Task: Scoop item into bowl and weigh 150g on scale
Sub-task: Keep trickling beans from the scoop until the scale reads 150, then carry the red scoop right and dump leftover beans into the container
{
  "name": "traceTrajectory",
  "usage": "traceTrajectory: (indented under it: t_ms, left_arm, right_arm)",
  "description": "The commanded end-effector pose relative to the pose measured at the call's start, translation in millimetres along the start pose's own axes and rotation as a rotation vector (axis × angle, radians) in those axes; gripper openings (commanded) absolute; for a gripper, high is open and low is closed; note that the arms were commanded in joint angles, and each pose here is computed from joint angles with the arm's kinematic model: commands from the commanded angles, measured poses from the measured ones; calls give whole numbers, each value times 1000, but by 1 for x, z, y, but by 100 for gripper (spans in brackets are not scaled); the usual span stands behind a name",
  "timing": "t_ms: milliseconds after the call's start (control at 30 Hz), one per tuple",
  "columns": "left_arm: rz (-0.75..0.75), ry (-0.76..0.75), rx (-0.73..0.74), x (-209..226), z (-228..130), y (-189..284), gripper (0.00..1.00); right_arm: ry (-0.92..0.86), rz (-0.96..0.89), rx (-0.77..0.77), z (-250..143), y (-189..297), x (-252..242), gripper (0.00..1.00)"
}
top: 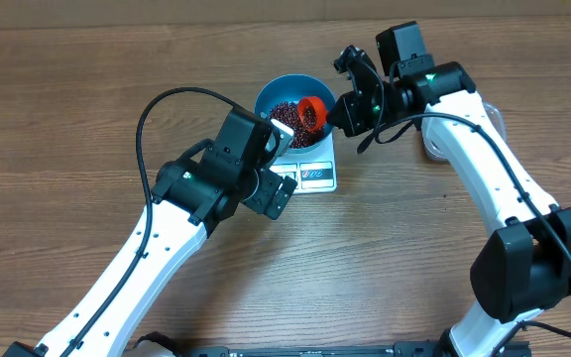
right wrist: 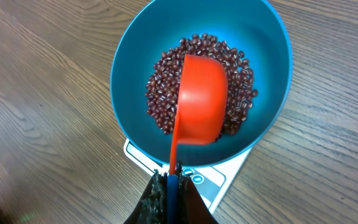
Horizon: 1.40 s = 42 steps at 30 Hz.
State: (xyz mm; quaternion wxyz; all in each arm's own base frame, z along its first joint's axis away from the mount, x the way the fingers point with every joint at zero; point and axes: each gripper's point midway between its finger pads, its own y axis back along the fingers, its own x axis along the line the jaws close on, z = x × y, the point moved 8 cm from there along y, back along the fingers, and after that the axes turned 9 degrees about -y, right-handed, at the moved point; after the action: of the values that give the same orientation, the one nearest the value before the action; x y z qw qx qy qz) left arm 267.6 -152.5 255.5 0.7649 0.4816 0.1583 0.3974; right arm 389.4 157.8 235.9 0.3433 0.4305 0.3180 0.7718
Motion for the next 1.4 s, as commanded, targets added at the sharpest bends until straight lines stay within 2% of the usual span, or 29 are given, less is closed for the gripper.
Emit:
traceTrajectory:
  t_ms: [0, 500, 700, 1200, 1367]
  left_arm:
    - [-2, -15, -29, 0, 2, 8, 100]
    - [-2, -15, -29, 0, 2, 8, 100]
    - [-2, -15, -29, 0, 2, 8, 100]
    - [-2, -15, -29, 0, 2, 8, 100]
    - [-2, -15, -29, 0, 2, 8, 100]
  right_arm:
    - [9, 17, -29, 8, 7, 4, 4]
    - [9, 52, -25, 7, 7, 7, 4]
    - [-12, 120, -33, 9, 13, 4, 4]
    - [-196, 491, -144, 10, 76, -49, 4]
    - [-335, 503, -194, -2, 107, -89, 4]
